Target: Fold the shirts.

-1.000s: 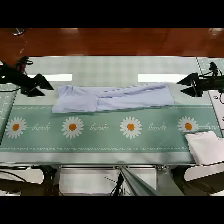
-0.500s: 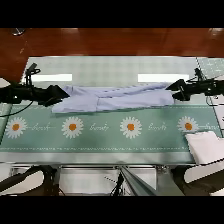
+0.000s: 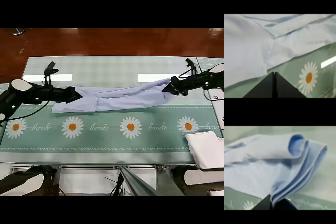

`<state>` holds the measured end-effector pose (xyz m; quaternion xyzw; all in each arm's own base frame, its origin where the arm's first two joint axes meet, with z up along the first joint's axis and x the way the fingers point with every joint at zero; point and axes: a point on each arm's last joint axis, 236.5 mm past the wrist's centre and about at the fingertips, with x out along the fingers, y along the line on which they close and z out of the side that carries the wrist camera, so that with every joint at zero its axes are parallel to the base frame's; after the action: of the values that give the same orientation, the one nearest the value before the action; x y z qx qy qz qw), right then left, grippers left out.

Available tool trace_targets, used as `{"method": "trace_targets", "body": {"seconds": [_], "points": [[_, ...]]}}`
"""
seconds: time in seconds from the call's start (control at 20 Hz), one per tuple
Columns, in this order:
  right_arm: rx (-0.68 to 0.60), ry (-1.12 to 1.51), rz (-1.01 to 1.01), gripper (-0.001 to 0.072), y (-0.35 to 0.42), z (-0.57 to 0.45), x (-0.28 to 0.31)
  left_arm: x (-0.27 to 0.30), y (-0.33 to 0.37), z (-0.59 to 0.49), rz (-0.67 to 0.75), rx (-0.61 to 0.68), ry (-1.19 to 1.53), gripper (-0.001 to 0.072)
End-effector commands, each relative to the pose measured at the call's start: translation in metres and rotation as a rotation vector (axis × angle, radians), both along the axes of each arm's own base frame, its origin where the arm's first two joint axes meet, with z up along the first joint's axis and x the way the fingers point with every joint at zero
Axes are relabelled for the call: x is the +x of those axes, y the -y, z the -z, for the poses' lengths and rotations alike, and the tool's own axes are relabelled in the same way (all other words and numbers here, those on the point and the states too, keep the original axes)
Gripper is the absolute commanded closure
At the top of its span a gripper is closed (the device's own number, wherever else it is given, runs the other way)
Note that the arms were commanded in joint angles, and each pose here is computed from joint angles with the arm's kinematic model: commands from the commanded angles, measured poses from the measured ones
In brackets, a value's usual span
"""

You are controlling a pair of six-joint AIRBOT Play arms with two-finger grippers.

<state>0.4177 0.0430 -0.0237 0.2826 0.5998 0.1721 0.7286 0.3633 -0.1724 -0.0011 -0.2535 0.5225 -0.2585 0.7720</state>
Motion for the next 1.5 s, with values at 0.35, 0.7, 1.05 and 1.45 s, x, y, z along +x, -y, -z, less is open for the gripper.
{"method": "trace_targets", "body": {"seconds": [0.35,0.7,1.05,1.45], "points": [[-0.181,0.233,0.071,0.0693,-0.014,-0.121,-0.148,0.008,0.155,0.031,0.247,0.035,-0.003,0.0686],[-0.146,0.349,0.107,0.0693,-0.031,-0.161,-0.177,-0.086,0.306,0.054,0.486,-0.031,-0.159,0.0685],[-0.123,0.364,0.109,0.0692,-0.035,-0.165,-0.174,-0.138,0.338,0.047,0.622,-0.096,-0.219,0.0684],[0.058,0.406,-0.034,0.0693,-0.107,-0.176,-0.155,0.043,0.095,-0.063,0.205,-0.153,-0.085,0.0684]]}}
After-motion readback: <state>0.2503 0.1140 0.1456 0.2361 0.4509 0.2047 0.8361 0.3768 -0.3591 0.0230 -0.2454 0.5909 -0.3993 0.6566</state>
